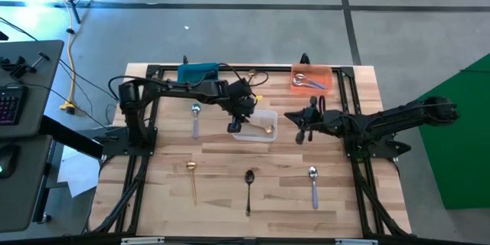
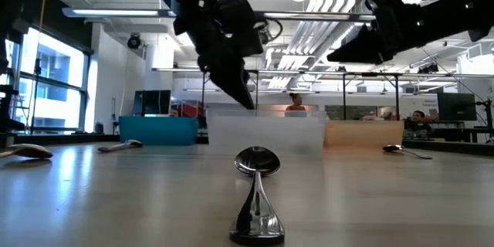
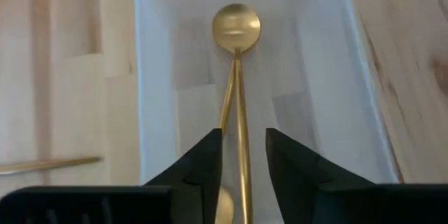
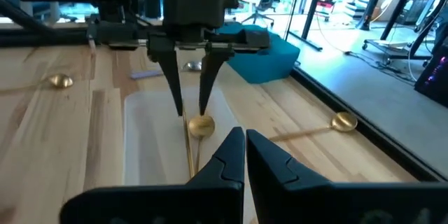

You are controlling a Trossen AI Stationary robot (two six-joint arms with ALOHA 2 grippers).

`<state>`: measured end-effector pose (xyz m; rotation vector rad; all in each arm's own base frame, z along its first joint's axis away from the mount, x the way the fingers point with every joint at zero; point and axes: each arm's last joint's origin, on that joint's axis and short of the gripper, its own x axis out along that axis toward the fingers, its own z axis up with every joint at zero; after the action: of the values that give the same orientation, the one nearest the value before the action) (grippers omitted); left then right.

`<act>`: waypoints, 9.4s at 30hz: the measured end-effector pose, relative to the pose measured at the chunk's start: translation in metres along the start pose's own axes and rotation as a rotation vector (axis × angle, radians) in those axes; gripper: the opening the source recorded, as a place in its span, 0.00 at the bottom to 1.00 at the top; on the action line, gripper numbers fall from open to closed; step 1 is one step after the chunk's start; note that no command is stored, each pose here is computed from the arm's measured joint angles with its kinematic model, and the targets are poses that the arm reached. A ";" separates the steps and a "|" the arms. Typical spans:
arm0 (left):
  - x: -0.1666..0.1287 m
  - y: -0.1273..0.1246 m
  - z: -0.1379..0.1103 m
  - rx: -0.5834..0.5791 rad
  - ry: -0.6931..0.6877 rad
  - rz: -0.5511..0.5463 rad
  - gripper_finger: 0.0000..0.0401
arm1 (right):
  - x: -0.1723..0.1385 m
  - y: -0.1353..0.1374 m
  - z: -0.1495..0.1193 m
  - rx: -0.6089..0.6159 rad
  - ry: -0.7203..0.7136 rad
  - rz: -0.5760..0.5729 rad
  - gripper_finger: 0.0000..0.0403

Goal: Sort silverware by color (type)
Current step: Put the black spoon into the blue bin, then put the purple spoon into the orange bin

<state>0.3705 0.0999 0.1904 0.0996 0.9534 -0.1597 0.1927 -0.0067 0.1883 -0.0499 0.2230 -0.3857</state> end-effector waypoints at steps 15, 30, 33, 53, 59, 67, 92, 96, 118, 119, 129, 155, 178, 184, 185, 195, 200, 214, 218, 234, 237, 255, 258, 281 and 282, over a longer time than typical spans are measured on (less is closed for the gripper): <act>-0.041 -0.010 -0.024 -0.018 -0.471 0.109 0.01 | 0.003 -0.001 0.037 0.125 0.251 -0.111 0.00; -0.066 -0.006 -0.104 -0.196 -0.758 0.146 0.02 | 0.043 0.009 0.028 0.226 0.364 -0.015 0.03; -0.067 -0.005 -0.114 -0.233 -0.778 0.159 0.02 | 0.039 0.005 0.025 0.292 0.551 -0.078 0.02; -0.070 0.007 -0.130 -0.317 -0.761 0.203 0.02 | -0.004 -0.036 -0.049 0.805 0.887 -0.808 0.37; -0.069 0.007 -0.130 -0.326 -0.760 0.200 0.02 | -0.001 -0.047 -0.071 0.893 0.774 -0.820 0.32; -0.069 0.007 -0.130 -0.355 -0.763 0.193 0.02 | -0.001 -0.052 -0.079 0.850 0.727 -0.805 0.18; -0.070 0.001 -0.120 -0.470 -0.842 0.099 0.20 | 0.042 -0.050 0.009 0.476 -0.058 -0.187 0.00; -0.066 -0.001 -0.100 -0.435 -0.864 0.056 0.30 | 0.041 -0.049 0.024 0.382 -0.199 -0.122 0.00; -0.014 0.053 0.033 -0.182 -0.960 -0.309 0.44 | 0.035 -0.045 0.046 0.169 -0.414 0.075 0.00; -0.012 0.052 0.037 -0.171 -0.964 -0.319 0.44 | 0.035 -0.045 0.046 0.167 -0.416 0.075 0.00; -0.008 0.046 0.057 -0.123 -0.996 -0.301 0.40 | 0.033 -0.045 0.049 0.147 -0.451 0.073 0.00; -0.017 0.049 0.068 -0.105 -1.041 -0.233 0.01 | 0.035 -0.045 0.063 0.115 -0.490 0.103 0.00; -0.032 0.082 0.044 -0.139 -0.889 -0.156 0.00 | 0.037 -0.049 0.062 0.150 -0.457 -0.052 0.27; -0.064 0.092 0.020 -0.147 -0.625 0.095 0.00 | 0.040 -0.049 0.055 0.110 -0.376 -0.081 0.35; -0.073 0.092 0.015 -0.141 -0.563 0.151 0.00 | 0.041 -0.049 0.053 0.105 -0.359 -0.081 0.34; -0.157 0.091 -0.055 -0.282 0.190 0.712 0.00 | 0.044 -0.048 0.045 0.077 -0.269 -0.080 0.12; -0.167 0.103 -0.086 -0.419 0.346 0.737 0.00 | 0.044 -0.049 0.045 0.072 -0.268 -0.083 0.01; -0.105 0.137 -0.132 -0.498 0.565 0.623 0.00 | 0.044 -0.049 0.043 0.073 -0.249 -0.090 0.00; -0.101 0.134 -0.132 -0.494 0.584 0.600 0.00 | 0.044 -0.049 0.043 0.072 -0.245 -0.090 0.00; -0.082 0.118 -0.146 -0.534 0.583 0.538 0.11 | 0.045 -0.049 0.044 0.073 -0.231 -0.089 0.00; -0.088 0.113 -0.138 -0.527 0.546 0.545 0.17 | 0.046 -0.050 0.048 0.091 -0.225 -0.131 0.03; -0.131 0.021 -0.113 -0.451 -0.311 0.609 0.17 | 0.039 -0.014 0.060 0.250 0.473 -0.175 0.18; -0.127 0.006 -0.119 -0.444 -0.505 0.502 0.14 | 0.027 0.002 0.061 0.340 0.578 -0.178 0.10; -0.099 -0.038 -0.146 -0.332 -0.804 0.252 0.03 | -0.047 0.143 -0.019 0.951 1.327 -0.402 0.35; -0.099 -0.038 -0.146 -0.331 -0.804 0.251 0.03 | -0.047 0.145 -0.022 0.955 1.329 -0.420 0.36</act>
<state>0.1901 0.0944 0.1867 -0.1457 0.1510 0.1868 0.1985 0.1456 0.1630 1.1506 1.3255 -0.8723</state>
